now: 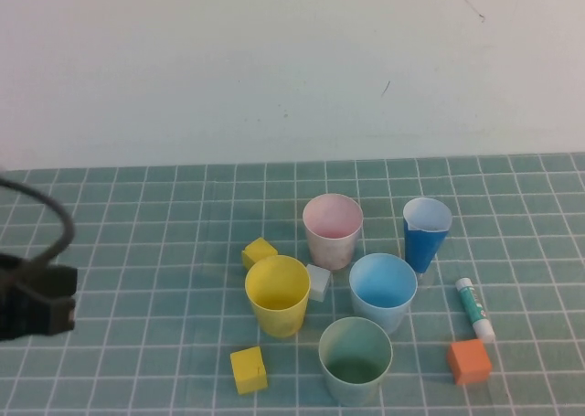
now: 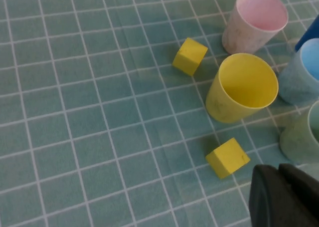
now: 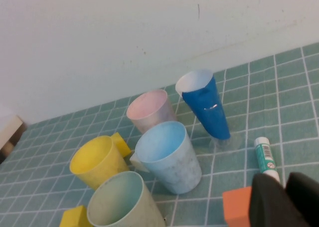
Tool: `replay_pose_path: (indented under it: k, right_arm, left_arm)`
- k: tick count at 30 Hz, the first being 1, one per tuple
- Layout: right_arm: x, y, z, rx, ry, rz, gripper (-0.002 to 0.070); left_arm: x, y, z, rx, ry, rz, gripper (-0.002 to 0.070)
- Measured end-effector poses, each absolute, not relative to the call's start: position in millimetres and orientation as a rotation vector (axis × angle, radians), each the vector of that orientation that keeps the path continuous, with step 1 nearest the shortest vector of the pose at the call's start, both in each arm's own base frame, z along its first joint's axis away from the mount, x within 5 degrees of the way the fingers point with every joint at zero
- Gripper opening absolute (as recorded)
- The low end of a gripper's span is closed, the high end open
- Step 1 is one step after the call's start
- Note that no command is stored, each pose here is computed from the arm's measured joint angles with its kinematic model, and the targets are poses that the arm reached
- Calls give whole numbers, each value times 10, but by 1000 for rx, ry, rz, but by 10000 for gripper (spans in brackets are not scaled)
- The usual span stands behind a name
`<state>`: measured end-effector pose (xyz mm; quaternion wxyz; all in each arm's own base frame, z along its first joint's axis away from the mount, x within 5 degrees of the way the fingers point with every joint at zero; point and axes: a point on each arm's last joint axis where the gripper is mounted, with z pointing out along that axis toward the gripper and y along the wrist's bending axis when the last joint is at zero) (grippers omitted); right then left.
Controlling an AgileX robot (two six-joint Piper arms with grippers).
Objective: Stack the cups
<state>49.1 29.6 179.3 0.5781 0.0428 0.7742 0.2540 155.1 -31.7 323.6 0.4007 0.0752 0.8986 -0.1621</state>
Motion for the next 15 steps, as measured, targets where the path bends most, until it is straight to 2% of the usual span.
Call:
replay_pose_path:
  k: [7,15]
  right_arm:
    - [488,301,1788,77,1816,583,71]
    - [487,302,1787,70,1818,580,71]
  left_arm:
    - [2176,-535,3264,433,2426,-367,-3]
    - [2728,-1122,3092,673,2569,-224,4]
